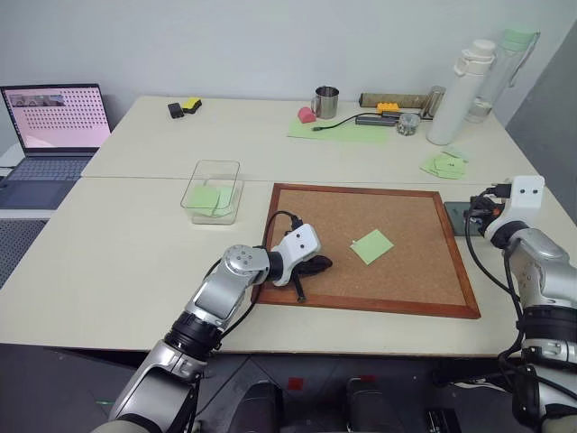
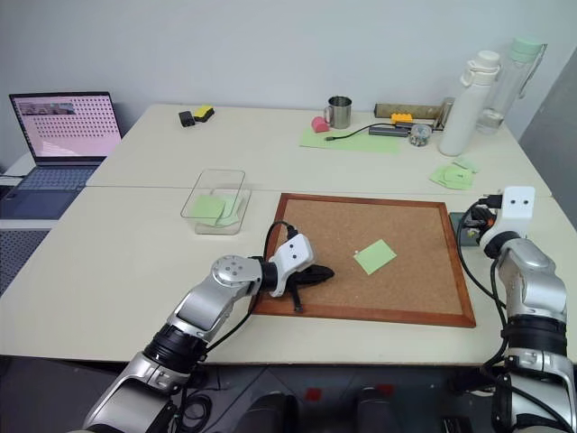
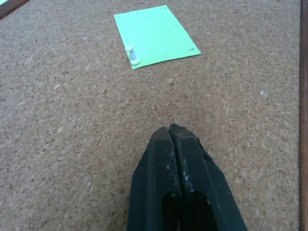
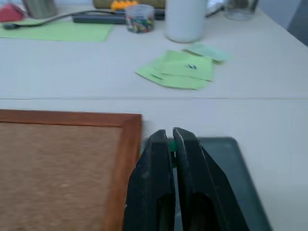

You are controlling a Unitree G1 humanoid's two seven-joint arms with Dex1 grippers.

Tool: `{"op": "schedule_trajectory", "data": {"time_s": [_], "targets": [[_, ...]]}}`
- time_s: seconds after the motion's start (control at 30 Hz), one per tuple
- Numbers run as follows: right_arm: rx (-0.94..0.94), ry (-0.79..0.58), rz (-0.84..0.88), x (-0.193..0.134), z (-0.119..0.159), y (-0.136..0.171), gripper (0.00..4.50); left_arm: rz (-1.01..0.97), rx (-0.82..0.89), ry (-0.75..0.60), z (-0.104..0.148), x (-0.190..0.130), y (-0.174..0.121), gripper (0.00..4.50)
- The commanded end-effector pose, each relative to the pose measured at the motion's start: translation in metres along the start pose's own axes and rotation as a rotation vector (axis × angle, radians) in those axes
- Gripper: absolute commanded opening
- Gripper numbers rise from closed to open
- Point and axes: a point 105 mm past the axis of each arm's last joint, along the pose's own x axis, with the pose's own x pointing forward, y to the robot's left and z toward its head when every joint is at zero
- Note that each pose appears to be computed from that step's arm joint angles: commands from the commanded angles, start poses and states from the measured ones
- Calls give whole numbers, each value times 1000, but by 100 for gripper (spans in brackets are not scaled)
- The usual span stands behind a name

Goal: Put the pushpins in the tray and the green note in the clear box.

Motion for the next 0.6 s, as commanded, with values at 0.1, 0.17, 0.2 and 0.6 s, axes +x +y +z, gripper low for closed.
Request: {"op": "schedule_trajectory", "data": {"time_s": [0.1, 0.17, 0.2, 0.6], "targets": [[-23, -21, 8, 8, 2, -10, 3, 28, -51, 97, -28, -10, -3, 0], [-10, -29, 18, 9, 3, -10, 53, 35, -54, 97, -28, -11, -2, 0], [-7, -33, 21, 10, 4, -10, 87, 37, -54, 98, -28, -12, -2, 0], [28, -173, 136, -2, 38, 18, 191, 40, -52, 89, -26, -9, -1, 0]]}}
